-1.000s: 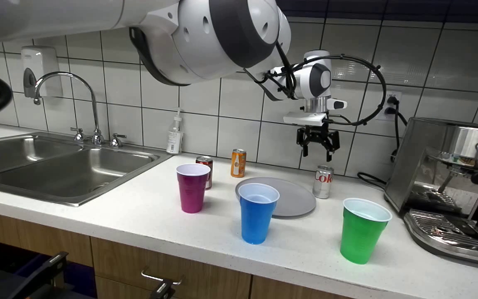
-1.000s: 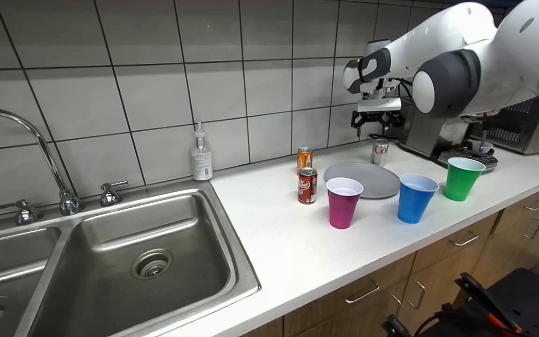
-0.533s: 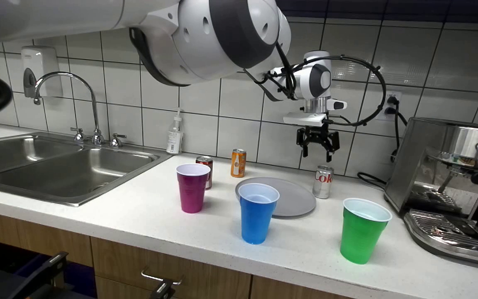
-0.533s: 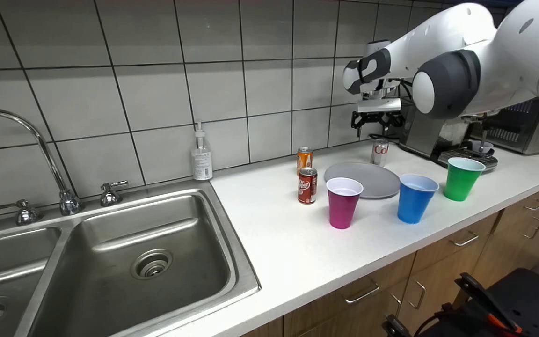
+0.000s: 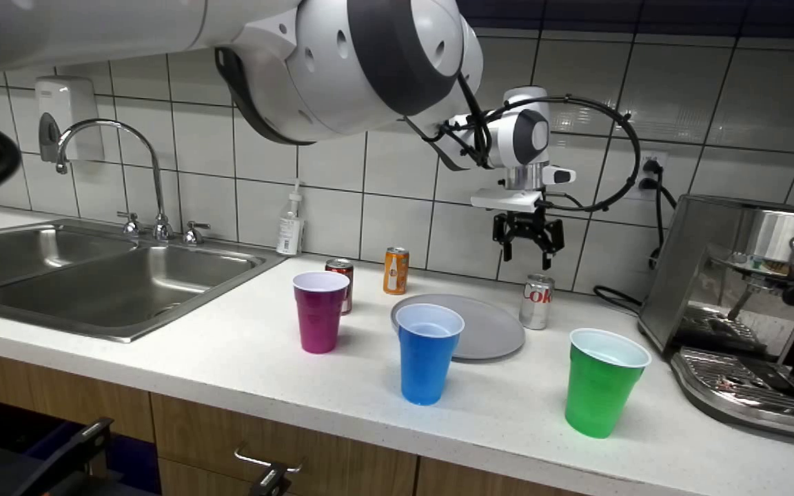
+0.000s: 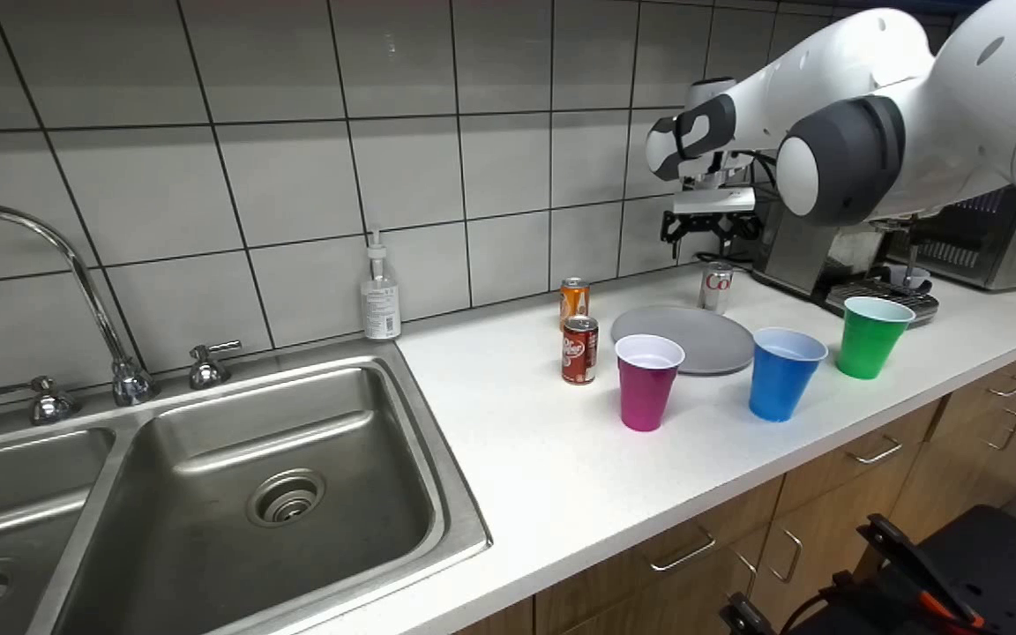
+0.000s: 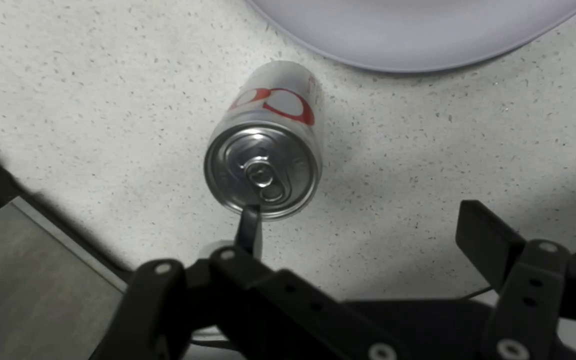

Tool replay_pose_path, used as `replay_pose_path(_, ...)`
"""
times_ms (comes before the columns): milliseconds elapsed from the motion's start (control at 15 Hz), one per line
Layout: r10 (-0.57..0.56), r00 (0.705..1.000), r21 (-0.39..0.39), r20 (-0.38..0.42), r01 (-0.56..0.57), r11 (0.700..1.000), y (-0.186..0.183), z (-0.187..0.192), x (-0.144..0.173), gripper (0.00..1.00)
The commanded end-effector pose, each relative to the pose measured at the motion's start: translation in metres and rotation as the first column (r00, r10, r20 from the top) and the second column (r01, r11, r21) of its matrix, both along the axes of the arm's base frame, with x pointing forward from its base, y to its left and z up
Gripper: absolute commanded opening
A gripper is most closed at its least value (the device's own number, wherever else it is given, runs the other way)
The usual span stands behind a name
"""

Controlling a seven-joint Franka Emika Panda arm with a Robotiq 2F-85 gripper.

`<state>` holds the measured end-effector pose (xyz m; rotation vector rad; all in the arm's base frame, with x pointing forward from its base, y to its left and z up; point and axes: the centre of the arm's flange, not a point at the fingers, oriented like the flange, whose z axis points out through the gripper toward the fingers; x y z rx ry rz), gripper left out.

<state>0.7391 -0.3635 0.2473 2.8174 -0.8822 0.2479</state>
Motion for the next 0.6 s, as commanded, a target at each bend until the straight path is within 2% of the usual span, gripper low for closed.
replay_pose_path(0, 0.029, 0.999, 0.009, 0.015, -0.029, 1.000, 0.012, 0.000, -0.016, 1.00)
replay_pose_path(533, 0.087, 0.995, 0.008, 0.049, -0.088, 0.996, 0.031, 0.000, -0.023, 1.00)
